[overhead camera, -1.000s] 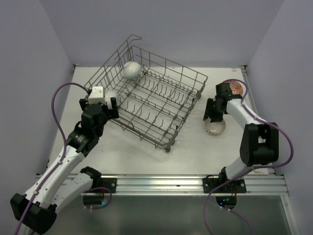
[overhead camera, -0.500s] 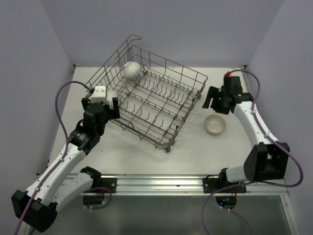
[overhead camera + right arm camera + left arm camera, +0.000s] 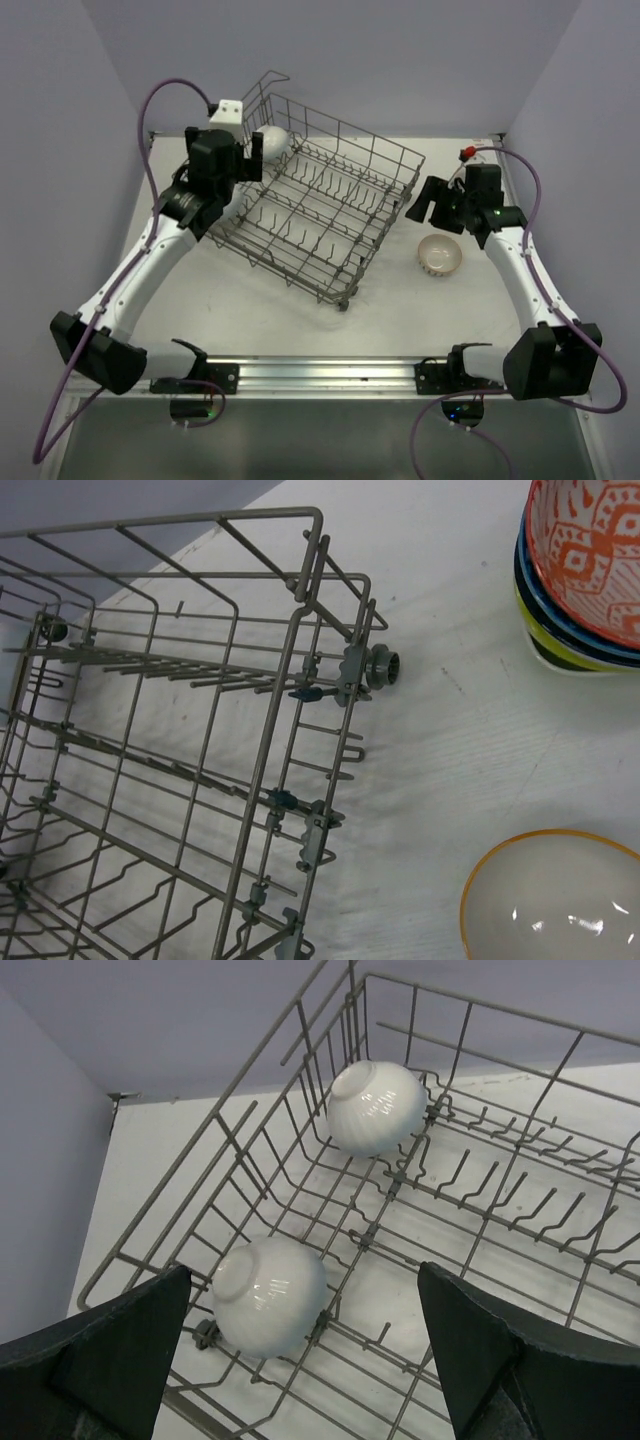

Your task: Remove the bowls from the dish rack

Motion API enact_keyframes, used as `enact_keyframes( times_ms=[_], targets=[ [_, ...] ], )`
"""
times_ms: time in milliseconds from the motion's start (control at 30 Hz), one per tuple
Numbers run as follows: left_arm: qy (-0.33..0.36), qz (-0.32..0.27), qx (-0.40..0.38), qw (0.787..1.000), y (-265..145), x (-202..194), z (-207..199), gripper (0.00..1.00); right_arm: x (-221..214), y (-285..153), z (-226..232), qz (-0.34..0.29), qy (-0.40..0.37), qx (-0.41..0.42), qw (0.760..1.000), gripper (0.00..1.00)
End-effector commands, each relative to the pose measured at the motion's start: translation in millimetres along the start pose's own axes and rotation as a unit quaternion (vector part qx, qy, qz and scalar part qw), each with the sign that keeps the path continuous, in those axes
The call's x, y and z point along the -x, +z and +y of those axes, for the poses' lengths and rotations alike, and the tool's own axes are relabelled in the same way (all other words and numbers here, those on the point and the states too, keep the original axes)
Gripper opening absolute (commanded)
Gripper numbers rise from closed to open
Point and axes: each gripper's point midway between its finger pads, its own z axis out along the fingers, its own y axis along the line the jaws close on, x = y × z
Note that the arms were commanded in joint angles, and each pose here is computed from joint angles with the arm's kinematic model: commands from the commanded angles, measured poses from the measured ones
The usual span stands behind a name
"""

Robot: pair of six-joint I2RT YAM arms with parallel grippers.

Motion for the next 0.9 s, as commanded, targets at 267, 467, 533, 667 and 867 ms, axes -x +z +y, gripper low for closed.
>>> enact_keyframes(
  times_ms=[267,467,533,667,867],
  targets=[
    [0.143,0.179,0.022,0.973,49,-107,-7,1.0,-8,-1,22,-0.022,-0.008,0.085,0.996,0.77],
    [0.194,0.19,0.032,0.962,60,-135,10,1.0,-9,-6,27,-0.032,-0.011,0.101,0.994,0.77],
    [0.197,0.189,0.03,0.962,65,-141,14,1.0,-9,-7,28,-0.034,-0.011,0.103,0.994,0.77],
    [0.198,0.195,0.034,0.96,78,-147,27,1.0,-11,-6,31,-0.028,-0.008,0.113,0.993,0.77],
    [0.215,0.196,0.044,0.956,94,-149,30,0.99,-13,-4,31,-0.021,-0.006,0.115,0.993,0.77]
  ],
)
